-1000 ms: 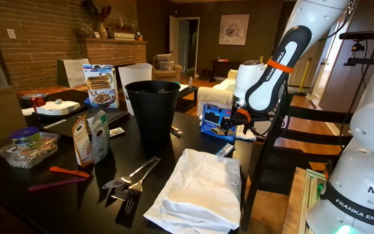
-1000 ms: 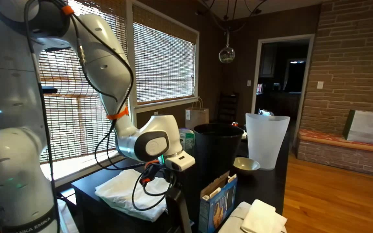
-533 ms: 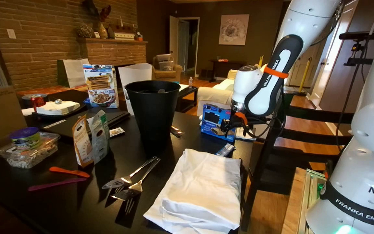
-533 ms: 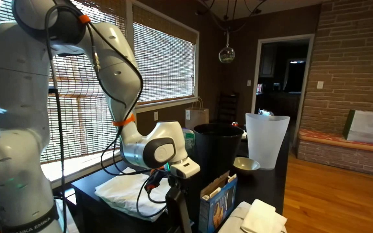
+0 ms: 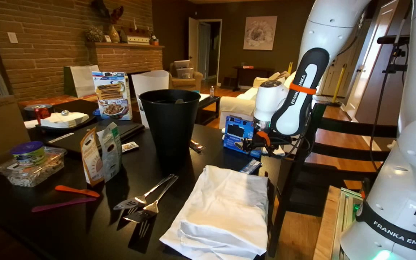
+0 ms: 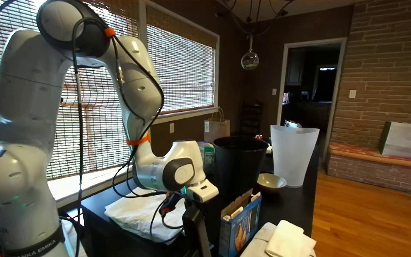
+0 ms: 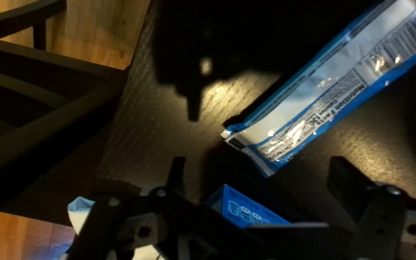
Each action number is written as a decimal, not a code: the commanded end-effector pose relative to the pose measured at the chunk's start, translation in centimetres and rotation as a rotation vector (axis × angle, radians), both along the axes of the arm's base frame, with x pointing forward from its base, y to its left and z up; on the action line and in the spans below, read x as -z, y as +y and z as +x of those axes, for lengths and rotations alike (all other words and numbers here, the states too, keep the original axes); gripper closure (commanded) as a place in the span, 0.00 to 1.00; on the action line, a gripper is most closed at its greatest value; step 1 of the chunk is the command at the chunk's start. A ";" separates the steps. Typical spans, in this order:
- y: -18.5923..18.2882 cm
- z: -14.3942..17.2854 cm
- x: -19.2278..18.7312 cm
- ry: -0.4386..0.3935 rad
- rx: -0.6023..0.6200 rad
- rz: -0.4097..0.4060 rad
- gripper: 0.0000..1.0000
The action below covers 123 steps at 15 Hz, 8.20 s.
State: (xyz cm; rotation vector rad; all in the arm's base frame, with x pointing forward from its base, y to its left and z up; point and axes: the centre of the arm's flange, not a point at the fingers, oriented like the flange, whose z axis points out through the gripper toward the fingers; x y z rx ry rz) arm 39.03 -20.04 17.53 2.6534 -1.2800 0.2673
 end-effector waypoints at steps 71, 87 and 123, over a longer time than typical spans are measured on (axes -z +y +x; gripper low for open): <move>-2.0 7.2 -17.5 -0.160 -0.283 -0.931 1.00; -1.9 7.3 -12.5 -0.086 -0.337 -0.960 1.00; -0.9 8.2 -8.8 -0.024 -0.345 -0.896 0.54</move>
